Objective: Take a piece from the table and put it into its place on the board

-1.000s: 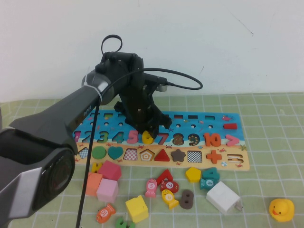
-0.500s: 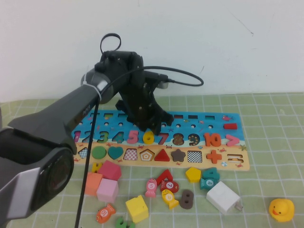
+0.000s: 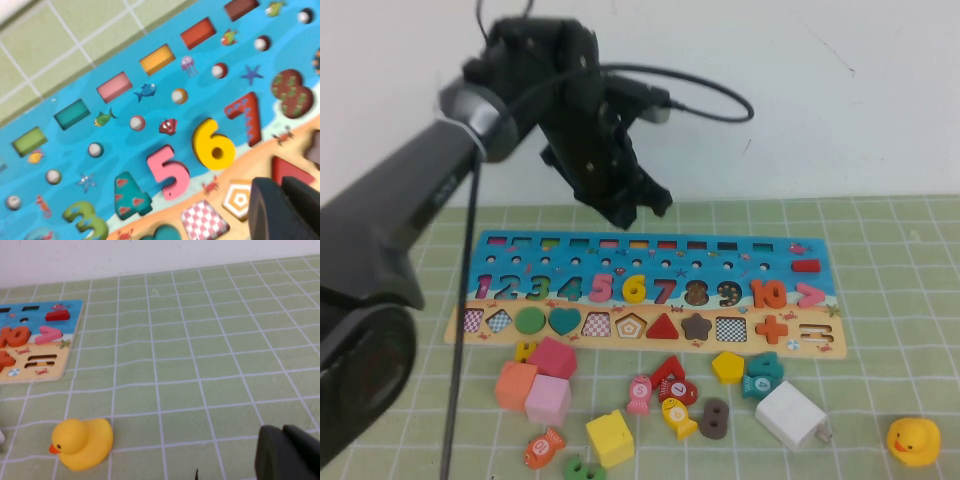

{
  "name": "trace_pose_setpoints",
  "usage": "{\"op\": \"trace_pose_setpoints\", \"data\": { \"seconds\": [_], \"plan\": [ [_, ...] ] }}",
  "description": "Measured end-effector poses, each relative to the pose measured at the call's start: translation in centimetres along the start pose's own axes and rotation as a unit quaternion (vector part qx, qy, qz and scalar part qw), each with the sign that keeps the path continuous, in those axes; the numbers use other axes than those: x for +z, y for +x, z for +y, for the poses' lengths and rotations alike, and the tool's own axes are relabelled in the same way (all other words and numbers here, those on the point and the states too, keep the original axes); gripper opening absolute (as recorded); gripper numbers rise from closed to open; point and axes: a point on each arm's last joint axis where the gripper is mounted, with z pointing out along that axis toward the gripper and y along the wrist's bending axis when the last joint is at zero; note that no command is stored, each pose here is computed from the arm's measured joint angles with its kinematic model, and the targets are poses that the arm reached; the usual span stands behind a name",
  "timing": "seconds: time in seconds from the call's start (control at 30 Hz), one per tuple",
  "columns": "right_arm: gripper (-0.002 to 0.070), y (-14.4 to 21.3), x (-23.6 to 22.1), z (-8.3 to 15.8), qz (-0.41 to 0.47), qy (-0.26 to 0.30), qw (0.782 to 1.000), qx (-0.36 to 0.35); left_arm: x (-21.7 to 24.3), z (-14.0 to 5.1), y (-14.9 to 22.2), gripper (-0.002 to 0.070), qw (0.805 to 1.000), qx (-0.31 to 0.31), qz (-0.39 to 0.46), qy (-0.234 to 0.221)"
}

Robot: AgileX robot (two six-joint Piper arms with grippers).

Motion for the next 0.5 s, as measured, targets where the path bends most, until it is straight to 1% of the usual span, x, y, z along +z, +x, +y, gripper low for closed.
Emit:
{"op": "trace_pose_setpoints", "data": {
  "seconds": [0.1, 0.27, 0.37, 0.5],
  "plan": [
    [-0.0001, 0.0, 0.0, 0.0, 0.000, 0.000, 1.000, 0.000, -2.5, -0.5, -0.1, 0.0006, 1.000, 0.016, -0.017, -0.002],
    [-0.0001, 0.0, 0.0, 0.0, 0.000, 0.000, 1.000, 0.000, -7.0, -2.9, 0.5, 0.0001, 0.997, 0.049, -0.057, -0.012],
    [-0.0001, 0.0, 0.0, 0.0, 0.000, 0.000, 1.000, 0.000, -8.6, -4.7, 1.9, 0.0001, 0.995, 0.068, -0.067, -0.022],
    [-0.0001, 0.0, 0.0, 0.0, 0.000, 0.000, 1.000, 0.000, -10.1, -6.7, 4.9, 0.0000, 0.993, 0.072, -0.089, -0.027]
  ]
}}
